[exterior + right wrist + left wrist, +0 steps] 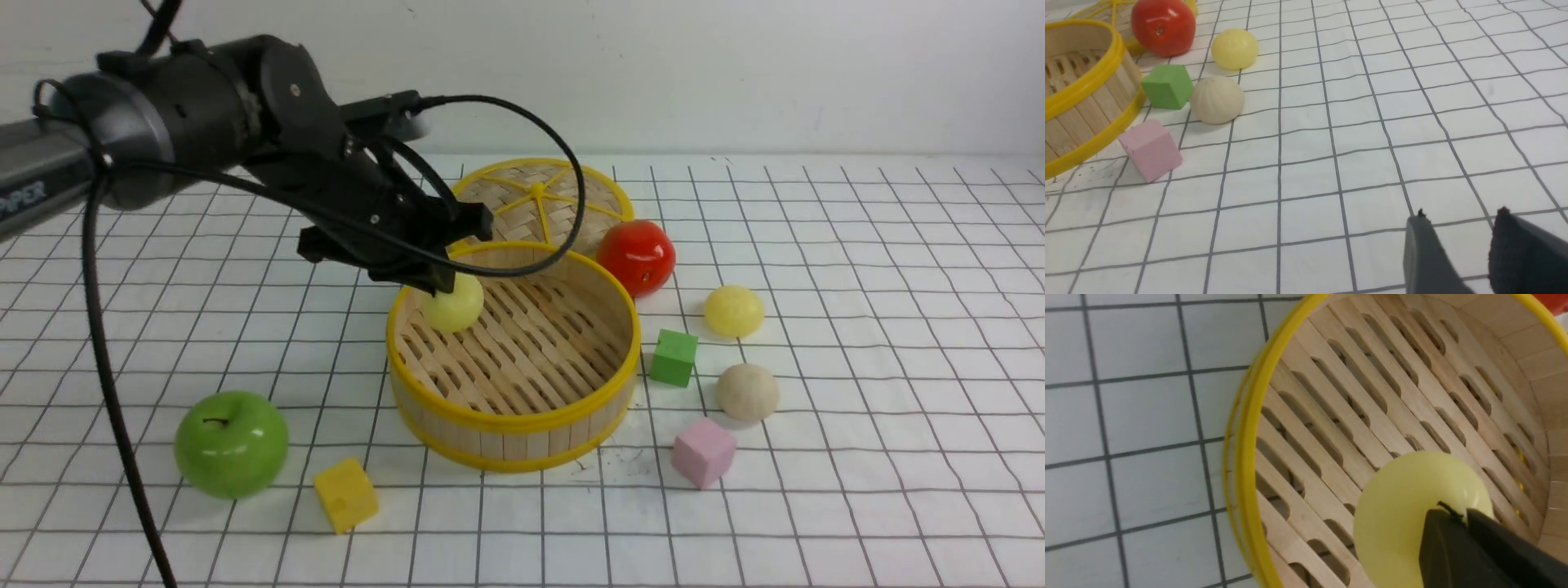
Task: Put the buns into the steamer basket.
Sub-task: Use the left arm to put the steamed stuffed bun into the steamer, then use the right arm to grab a steamed stuffed bun
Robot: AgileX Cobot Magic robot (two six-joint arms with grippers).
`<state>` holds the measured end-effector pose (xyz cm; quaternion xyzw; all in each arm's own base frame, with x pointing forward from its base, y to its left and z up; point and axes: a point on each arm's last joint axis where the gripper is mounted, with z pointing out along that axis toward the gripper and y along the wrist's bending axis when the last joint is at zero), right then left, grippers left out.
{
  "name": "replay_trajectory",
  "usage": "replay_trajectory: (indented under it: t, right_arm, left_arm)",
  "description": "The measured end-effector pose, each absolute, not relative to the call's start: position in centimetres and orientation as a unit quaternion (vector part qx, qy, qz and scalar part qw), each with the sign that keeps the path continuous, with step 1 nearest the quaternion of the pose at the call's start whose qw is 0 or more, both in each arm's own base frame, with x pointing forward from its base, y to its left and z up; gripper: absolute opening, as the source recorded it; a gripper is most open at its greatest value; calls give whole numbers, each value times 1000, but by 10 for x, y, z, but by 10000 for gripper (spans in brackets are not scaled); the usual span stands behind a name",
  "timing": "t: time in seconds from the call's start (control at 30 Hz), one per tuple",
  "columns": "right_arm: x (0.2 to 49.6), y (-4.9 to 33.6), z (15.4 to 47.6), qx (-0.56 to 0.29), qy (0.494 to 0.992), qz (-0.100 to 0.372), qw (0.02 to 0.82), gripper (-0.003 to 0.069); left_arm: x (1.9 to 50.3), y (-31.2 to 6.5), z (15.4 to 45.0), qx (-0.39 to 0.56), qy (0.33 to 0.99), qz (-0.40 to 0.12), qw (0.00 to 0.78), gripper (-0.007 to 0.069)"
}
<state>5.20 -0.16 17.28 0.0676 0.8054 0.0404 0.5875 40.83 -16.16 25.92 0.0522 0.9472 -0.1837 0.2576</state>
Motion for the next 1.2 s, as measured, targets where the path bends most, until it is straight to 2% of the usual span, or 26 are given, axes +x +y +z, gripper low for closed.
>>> replay_trajectory:
  t: [0.23,0.33,0.47,0.5,0.57,0.67,0.77,0.97,1.0,1.2]
  right_arm:
    - [52,-2,173,68,805,40,588,241]
    - [52,-2,173,68,805,40,588,241]
    - [52,-2,173,68,805,40,588,241]
    - [52,-2,173,68,805,40,588,241]
    - [52,-2,173,68,805,40,588,241]
    - [52,-2,173,68,805,40,588,241]
    - [52,-2,173,68,805,40,588,241]
    - [52,-2,173,68,805,40,588,241]
    - [52,-2,173,68,805,40,588,241]
    - [52,-2,173,68,805,40,588,241]
  left_arm:
    - [419,-165,227,32,954,-177,238,17]
    - [419,-165,225,25,955,-178,235,45]
    - [419,-165,228,23,955,-178,236,146]
    - [419,-165,228,23,955,-178,236,151]
    - [417,-164,231,26,955,-177,235,226]
    - [413,-163,238,29,956,-176,233,271]
    - [403,-159,259,41,955,-172,237,304]
    - [376,-148,309,63,952,-158,255,303]
    - [364,-142,329,71,949,-152,268,300]
    - [302,-114,407,91,931,-127,330,269]
